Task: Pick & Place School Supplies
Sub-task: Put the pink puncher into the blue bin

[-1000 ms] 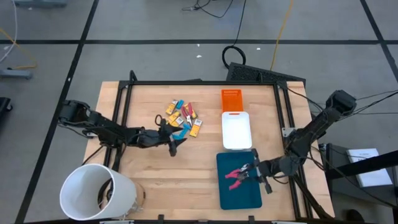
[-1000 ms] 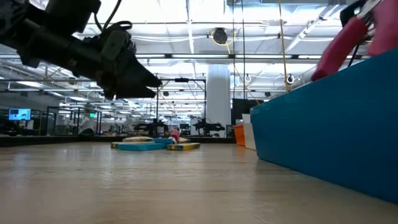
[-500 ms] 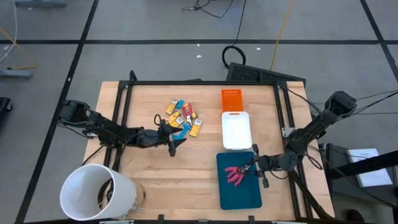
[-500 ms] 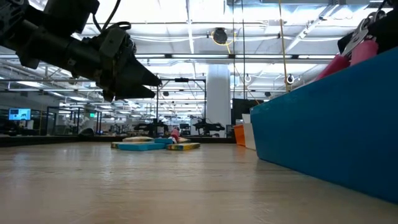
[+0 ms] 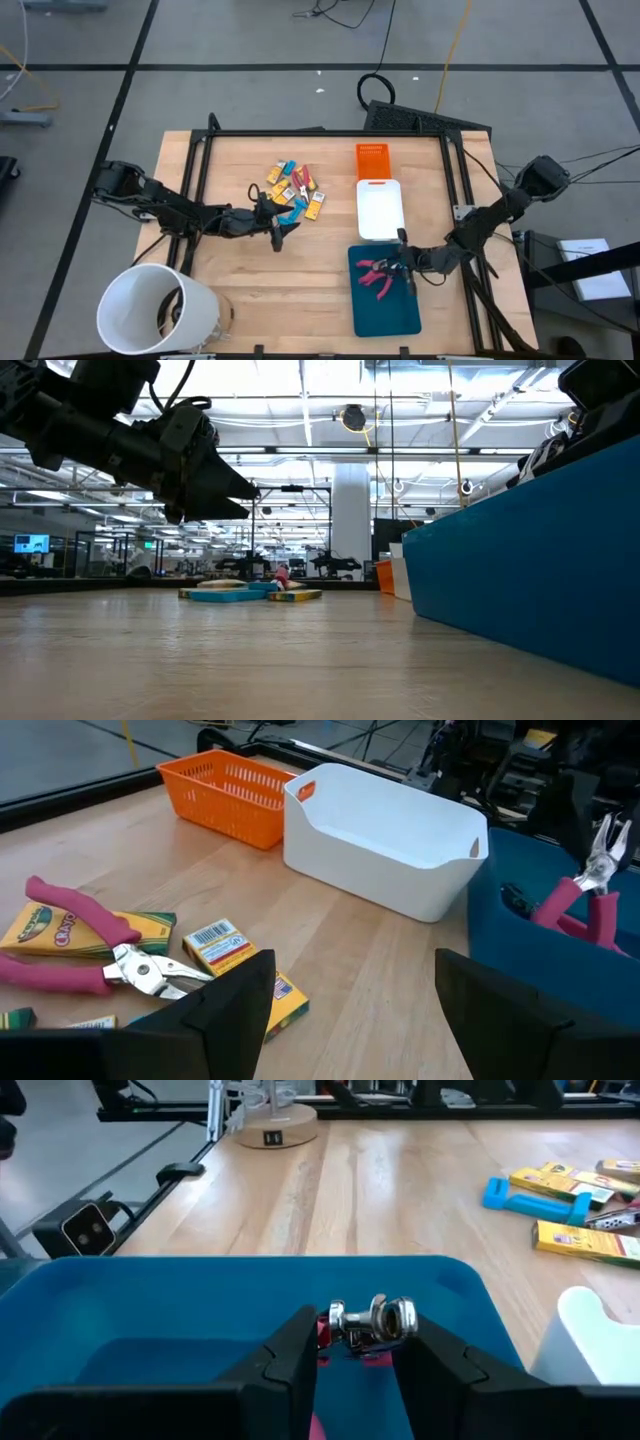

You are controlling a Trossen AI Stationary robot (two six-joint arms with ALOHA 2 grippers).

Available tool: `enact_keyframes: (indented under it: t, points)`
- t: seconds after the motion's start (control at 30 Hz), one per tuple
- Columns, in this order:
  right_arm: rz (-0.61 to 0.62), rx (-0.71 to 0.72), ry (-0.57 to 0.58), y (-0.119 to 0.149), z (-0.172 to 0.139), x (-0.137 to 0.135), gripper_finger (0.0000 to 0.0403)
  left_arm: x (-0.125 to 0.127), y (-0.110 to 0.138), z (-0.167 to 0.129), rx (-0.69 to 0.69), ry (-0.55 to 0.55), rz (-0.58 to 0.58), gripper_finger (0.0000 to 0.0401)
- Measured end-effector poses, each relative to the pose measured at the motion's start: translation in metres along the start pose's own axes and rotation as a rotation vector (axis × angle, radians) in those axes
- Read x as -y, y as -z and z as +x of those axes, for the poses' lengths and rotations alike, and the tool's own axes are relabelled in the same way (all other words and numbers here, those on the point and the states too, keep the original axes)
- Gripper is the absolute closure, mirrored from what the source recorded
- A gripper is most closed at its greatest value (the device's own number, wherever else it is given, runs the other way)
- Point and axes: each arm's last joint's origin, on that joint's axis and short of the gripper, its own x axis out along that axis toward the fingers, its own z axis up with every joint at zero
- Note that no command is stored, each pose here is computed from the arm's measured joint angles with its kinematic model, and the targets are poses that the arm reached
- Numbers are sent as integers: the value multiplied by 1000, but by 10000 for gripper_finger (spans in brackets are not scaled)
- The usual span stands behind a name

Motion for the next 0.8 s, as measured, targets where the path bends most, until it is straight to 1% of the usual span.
enact_keyframes:
  t: [0.27,0.37,0.57,0.8]
  points:
    - [1,-8,-7,0,1,2,297,0,0,0,-5,0,2,127]
    - [28,-10,-7,0,1,2,294,0,1,0,-7,4,-2,128]
    - [31,-11,-6,0,1,2,296,0,1,0,-7,5,-2,127]
    - [32,-12,-6,0,1,2,285,0,1,0,-13,21,-4,127]
